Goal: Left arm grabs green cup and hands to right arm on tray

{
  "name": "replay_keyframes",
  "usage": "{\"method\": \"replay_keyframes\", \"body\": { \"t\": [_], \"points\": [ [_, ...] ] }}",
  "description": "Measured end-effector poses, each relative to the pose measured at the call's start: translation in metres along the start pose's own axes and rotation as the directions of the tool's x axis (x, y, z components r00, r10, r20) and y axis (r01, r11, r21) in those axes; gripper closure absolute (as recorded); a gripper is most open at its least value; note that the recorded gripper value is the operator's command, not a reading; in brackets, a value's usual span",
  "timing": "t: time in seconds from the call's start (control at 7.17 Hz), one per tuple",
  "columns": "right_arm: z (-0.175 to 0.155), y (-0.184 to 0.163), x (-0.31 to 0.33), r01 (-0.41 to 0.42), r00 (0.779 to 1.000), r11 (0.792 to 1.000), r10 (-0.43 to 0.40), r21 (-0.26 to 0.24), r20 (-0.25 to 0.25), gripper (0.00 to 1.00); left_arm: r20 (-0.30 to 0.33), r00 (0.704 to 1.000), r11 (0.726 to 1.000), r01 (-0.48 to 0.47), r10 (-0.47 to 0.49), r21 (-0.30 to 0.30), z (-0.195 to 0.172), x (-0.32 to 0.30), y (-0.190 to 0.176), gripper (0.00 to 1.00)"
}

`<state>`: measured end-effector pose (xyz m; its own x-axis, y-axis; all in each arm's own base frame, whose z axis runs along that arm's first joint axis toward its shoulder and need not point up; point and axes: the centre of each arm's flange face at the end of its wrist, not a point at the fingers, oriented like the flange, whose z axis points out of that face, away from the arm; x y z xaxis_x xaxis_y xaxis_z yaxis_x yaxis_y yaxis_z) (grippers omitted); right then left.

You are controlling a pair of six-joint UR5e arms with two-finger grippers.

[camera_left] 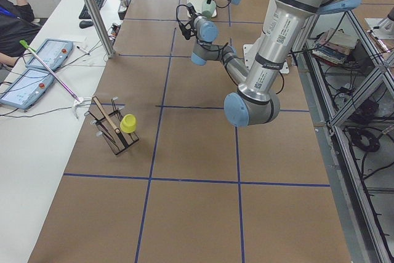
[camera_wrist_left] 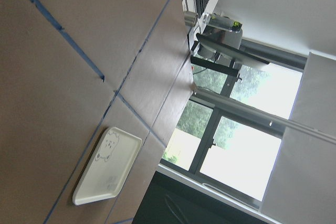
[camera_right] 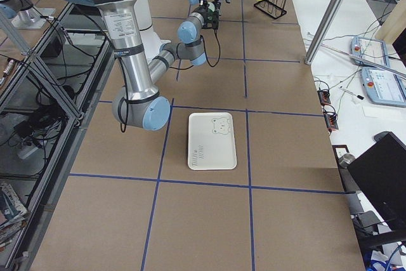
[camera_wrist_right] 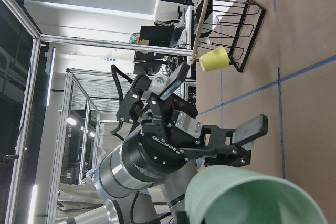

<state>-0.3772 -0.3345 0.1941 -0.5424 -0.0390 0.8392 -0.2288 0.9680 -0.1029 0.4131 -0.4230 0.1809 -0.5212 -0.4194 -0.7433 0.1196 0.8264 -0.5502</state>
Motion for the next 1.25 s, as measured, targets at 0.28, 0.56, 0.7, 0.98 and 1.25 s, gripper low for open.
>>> {"method": "replay_keyframes", "body": {
  "t": [0.28,0.56,0.7,0.98,1.25],
  "points": [
    [0.001,-0.025,0.003,0.015,0.992,0.999,-0.009,0.050,-0.123,1.00,0.128,0.987,0.979,-0.116,0.095,0.168,0.011,0.000,-0.035,0.00],
    [0.004,-0.060,0.012,0.091,0.935,0.995,-0.073,0.036,-0.348,1.00,0.386,0.900,0.928,-0.304,0.205,0.216,0.018,-0.011,-0.069,0.00],
    [0.000,-0.083,0.019,0.128,0.874,0.992,-0.105,0.016,-0.474,1.00,0.530,0.811,0.899,-0.397,0.249,0.184,0.013,-0.014,-0.089,0.00],
    [-0.028,-0.138,0.031,0.156,0.704,0.987,-0.131,-0.029,-0.698,1.00,0.740,0.582,0.824,-0.562,0.339,0.064,-0.016,-0.019,-0.127,0.00],
    [-0.070,-0.188,0.040,0.186,0.489,0.976,-0.192,-0.113,-0.851,1.00,0.862,0.227,0.715,-0.671,0.453,-0.198,-0.068,-0.007,-0.148,0.00]
  ]
}}
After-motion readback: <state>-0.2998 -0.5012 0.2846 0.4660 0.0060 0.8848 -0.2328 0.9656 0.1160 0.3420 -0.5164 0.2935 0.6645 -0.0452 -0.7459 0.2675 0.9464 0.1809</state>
